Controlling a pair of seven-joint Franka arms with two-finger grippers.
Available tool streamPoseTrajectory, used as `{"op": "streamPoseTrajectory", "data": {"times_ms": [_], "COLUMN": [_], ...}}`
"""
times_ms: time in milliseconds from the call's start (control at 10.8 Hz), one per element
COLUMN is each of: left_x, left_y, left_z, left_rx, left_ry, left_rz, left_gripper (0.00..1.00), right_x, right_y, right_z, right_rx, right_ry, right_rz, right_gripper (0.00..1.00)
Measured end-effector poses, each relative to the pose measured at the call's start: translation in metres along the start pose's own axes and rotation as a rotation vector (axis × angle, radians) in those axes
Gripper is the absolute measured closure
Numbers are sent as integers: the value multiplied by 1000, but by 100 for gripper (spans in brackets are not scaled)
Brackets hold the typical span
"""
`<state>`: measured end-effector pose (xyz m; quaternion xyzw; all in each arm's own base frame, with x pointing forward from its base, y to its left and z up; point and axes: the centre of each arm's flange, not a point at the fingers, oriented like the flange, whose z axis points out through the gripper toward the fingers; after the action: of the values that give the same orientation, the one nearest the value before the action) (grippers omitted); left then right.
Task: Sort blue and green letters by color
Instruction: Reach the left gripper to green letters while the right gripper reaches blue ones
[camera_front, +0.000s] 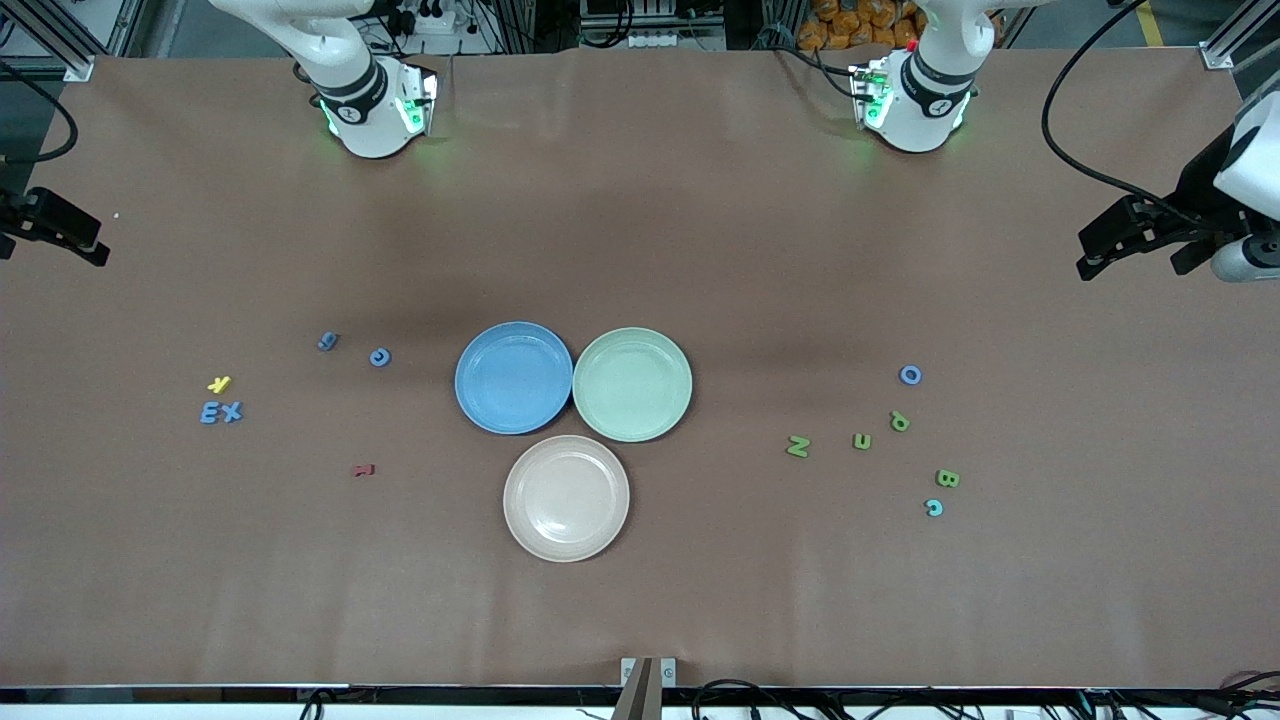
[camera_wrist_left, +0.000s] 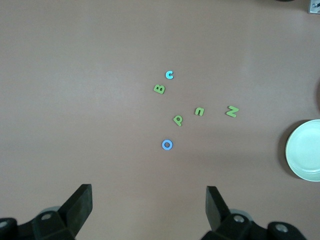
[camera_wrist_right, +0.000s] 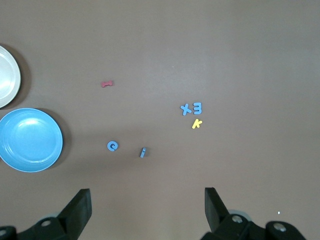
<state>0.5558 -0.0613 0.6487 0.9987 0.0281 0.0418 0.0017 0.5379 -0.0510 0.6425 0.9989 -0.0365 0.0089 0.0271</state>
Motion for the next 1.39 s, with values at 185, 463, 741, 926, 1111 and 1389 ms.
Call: {"op": "streamPoseTrajectory", "data": {"times_ms": [185, 463, 741, 926, 1111, 1389], "left_x": [0, 0, 8, 19, 23, 24], "left_y": [0, -1, -1, 0, -1, -3], "left_z": [0, 1, 38, 82, 143, 241], "left_rx": [0, 1, 6, 4, -2, -11], "left_ry": [0, -5, -74, -98, -85, -121], "left_rz": [-1, -1, -2, -1, -5, -8], "left_gripper": [0, 0, 0, 0, 0, 0], "right_x": [0, 0, 0, 2, 7, 9], "right_y": [0, 0, 0, -1, -6, -15], "right_z": [0, 0, 2, 14, 44, 121], "right_rx": [0, 0, 0, 0, 1, 2], "right_ry": [0, -1, -6, -26, -49, -99], "right_rz": [0, 0, 0, -3, -10, -28], "right_gripper": [0, 0, 0, 0, 0, 0]}}
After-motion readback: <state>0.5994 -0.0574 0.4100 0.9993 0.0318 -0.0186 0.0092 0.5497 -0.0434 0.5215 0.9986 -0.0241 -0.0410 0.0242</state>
